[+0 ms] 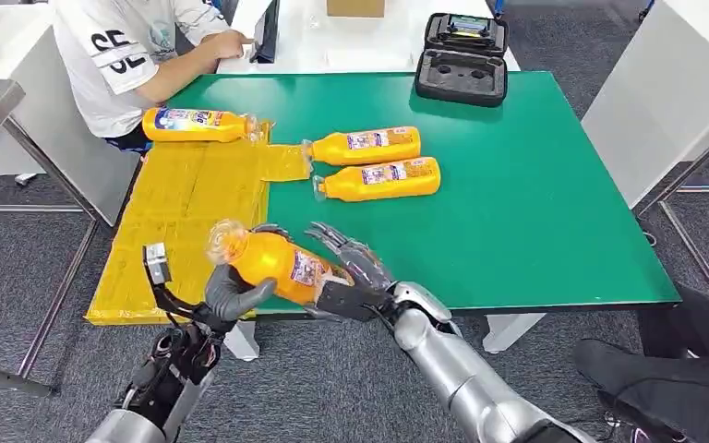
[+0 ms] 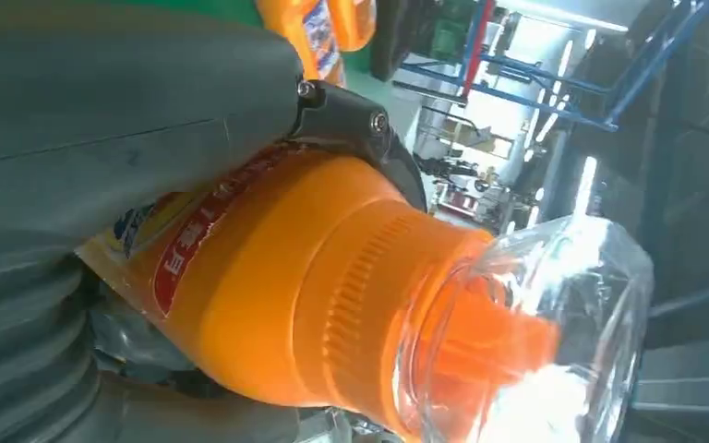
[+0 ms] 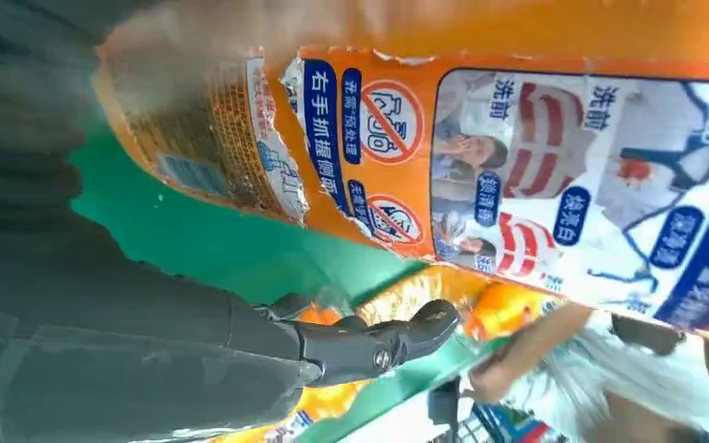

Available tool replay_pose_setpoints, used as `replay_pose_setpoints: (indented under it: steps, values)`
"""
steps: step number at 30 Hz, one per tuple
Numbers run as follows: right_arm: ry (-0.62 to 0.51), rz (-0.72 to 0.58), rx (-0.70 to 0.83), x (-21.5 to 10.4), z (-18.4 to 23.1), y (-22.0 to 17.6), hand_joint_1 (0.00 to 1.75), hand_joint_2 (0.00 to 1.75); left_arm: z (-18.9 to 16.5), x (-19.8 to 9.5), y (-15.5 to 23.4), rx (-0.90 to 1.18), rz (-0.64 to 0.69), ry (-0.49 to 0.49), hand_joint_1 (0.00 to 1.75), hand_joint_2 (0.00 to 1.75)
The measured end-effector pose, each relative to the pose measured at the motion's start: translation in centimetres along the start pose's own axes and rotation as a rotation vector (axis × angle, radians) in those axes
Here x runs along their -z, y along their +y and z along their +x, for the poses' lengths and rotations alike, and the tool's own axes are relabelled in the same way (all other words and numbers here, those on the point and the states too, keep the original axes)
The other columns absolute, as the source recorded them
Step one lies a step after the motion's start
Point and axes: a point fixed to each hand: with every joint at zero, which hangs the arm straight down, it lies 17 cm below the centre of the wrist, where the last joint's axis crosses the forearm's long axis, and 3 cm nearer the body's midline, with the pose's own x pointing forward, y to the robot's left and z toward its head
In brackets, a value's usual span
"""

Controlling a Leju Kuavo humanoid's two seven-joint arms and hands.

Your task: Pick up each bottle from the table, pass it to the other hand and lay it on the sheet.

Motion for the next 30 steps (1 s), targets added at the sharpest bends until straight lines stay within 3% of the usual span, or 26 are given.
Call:
replay_pose_setpoints:
  steps: [7, 16, 20, 30]
  values:
    - [-0.024, -0.037, 0.013, 0.4, 0.8, -1.2, 0.00, 0.00, 1.2, 0.4, 0.4, 0.002, 0.017, -0.033, 1.75, 1.75]
    - [-0.063, -0.086, 0.119, 0.2, 1.8, -2.2, 0.00, 0.00, 4.1, 1.3, 4.3, 0.107, 0.150, -0.097, 1.75, 1.75]
    - [-0.099, -0.126, 0.267, -0.2, 2.6, -3.4, 0.00, 0.00, 5.5, 1.2, 8.1, 0.249, 0.288, -0.111, 1.75, 1.75]
    - [-0.123, -0.166, 0.306, -0.8, 2.9, -5.6, 0.00, 0.00, 10.5, -0.2, 15.0, 0.509, 0.497, -0.176, 1.75, 1.75]
